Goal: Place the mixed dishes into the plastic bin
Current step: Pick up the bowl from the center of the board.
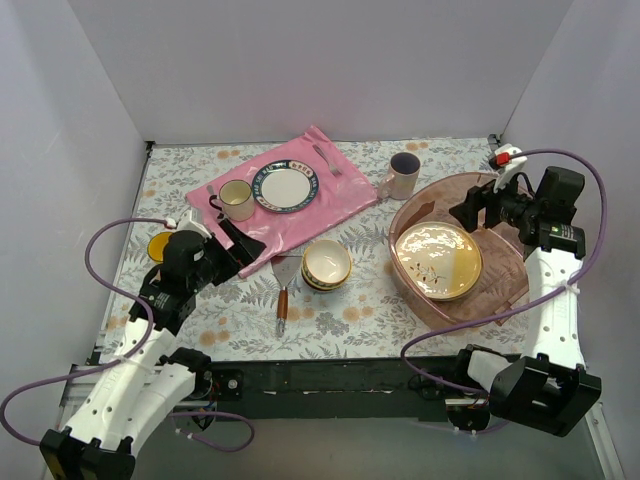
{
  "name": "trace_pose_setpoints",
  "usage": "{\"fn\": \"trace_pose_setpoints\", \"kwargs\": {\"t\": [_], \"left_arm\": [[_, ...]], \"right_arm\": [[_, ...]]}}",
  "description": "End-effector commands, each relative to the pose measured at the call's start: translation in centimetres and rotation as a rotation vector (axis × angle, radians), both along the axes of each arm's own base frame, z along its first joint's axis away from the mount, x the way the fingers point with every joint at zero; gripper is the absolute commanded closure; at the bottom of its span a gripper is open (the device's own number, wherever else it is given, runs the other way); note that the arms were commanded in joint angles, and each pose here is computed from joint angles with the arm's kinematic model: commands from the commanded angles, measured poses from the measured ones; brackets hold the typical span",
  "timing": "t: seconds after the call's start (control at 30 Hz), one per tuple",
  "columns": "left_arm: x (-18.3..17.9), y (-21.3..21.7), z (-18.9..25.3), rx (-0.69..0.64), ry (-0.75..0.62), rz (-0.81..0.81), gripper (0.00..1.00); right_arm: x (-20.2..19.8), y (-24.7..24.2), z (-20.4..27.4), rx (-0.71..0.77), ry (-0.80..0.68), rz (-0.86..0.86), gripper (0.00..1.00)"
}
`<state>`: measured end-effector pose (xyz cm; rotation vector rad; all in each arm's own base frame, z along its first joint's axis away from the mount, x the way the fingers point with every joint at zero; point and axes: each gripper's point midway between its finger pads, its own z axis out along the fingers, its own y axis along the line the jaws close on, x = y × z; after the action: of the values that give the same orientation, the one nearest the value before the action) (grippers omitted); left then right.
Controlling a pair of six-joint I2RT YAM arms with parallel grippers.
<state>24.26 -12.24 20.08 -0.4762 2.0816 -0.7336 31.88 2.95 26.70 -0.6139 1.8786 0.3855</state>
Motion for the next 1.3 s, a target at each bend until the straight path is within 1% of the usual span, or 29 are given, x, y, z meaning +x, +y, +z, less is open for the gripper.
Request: {"fn": "trace_pose_setpoints", "kwargs": {"t": [0.0,0.03,0.07,0.1,0.13,0.17,0.2,0.23,0.27,0.3,0.33,0.37,0.43,0.5,0.57,0.6,0.63,0.67,0.7,0.8,0.87,0.93,1.03,1.17,1.27], "left_arm": [[-1.0,-2.7,3.9,-0.296,0.077,-0.004,0.02],[-0.9,-3.4,5.0,-0.363,0.059,-0.016,0.02],[-1.3,-4.1,5.9,-0.394,0.042,-0.065,0.02],[-1.4,-4.4,6.6,-0.395,0.004,-0.098,0.02],[-1.3,-4.3,7.8,-0.319,-0.085,-0.154,0.02],[-0.9,-3.7,7.7,-0.241,-0.123,-0.152,0.02],[-0.4,-2.9,7.2,-0.158,-0.132,-0.138,0.02],[-0.3,-1.6,6.1,-0.05,-0.107,-0.11,0.02],[0.6,0.8,6.5,0.125,-0.17,-0.061,0.02],[1.1,2.3,6.3,0.213,-0.171,-0.016,0.02],[1.2,3.3,6.4,0.291,-0.188,-0.009,0.02],[1.6,4.7,6.8,0.401,-0.229,0.01,0.02],[1.8,5.9,7.9,0.474,-0.294,0.037,0.02],[2.0,6.6,8.0,0.53,-0.323,0.049,0.02],[2.0,7.0,8.0,0.517,-0.322,0.086,0.02],[1.9,7.0,7.9,0.482,-0.303,0.107,0.02],[2.0,6.8,7.6,0.457,-0.282,0.116,0.02],[1.9,6.7,7.4,0.431,-0.268,0.125,0.02],[1.8,6.4,7.0,0.374,-0.24,0.145,0.02],[1.6,6.0,6.9,0.284,-0.219,0.179,0.02],[1.3,5.5,7.0,0.213,-0.214,0.192,0.02],[1.2,5.2,7.4,0.164,-0.214,0.203,0.02],[1.1,5.1,7.7,0.127,-0.212,0.217,0.02],[1.4,5.0,7.0,0.111,-0.191,0.229,0.02],[1.7,4.0,6.8,0.072,-0.18,0.197,0.02]], "right_arm": [[0.3,2.0,2.8,0.151,-0.05,0.045,0.19],[0.1,2.4,2.9,0.187,-0.03,0.054,0.19],[-0.1,2.7,3.0,0.204,-0.023,0.073,0.18],[-0.4,3.2,3.1,0.221,-0.021,0.106,0.18],[-0.5,3.4,3.2,0.216,-0.03,0.125,0.18],[-0.6,3.5,3.4,0.209,-0.037,0.138,0.18],[-0.8,3.6,3.5,0.2,-0.045,0.153,0.17],[-1.0,3.6,3.5,0.194,-0.048,0.161,0.17],[-1.0,3.6,3.6,0.174,-0.065,0.177,0.16],[-1.2,3.9,3.6,0.178,-0.067,0.195,0.15],[-1.2,4.0,3.8,0.177,-0.074,0.203,0.15],[-1.3,4.1,3.8,0.182,-0.073,0.211,0.15],[-1.7,4.7,4.3,0.2,-0.088,0.263,0.14],[-1.9,4.9,5.1,0.197,-0.119,0.277,0.13],[-1.8,4.8,6.0,0.174,-0.167,0.278,0.1],[-1.6,4.6,6.4,0.158,-0.188,0.265,0.08],[-1.6,4.6,6.7,0.151,-0.204,0.266,0.04],[-1.4,4.5,7.5,0.144,-0.238,0.263,0.01],[-1.4,4.6,7.7,0.177,-0.218,0.245,0.01],[-1.3,5.0,7.6,0.248,-0.178,0.245,0.01],[-2.1,5.9,7.0,0.285,-0.146,0.329,0.01],[-2.4,6.1,6.5,0.304,-0.127,0.354,0.01],[-3.0,6.4,5.2,0.315,-0.123,0.374,0.02],[-3.8,6.8,3.4,0.324,-0.104,0.393,0.02],[-4.0,6.8,3.0,0.314,-0.111,0.391,0.02]]}}
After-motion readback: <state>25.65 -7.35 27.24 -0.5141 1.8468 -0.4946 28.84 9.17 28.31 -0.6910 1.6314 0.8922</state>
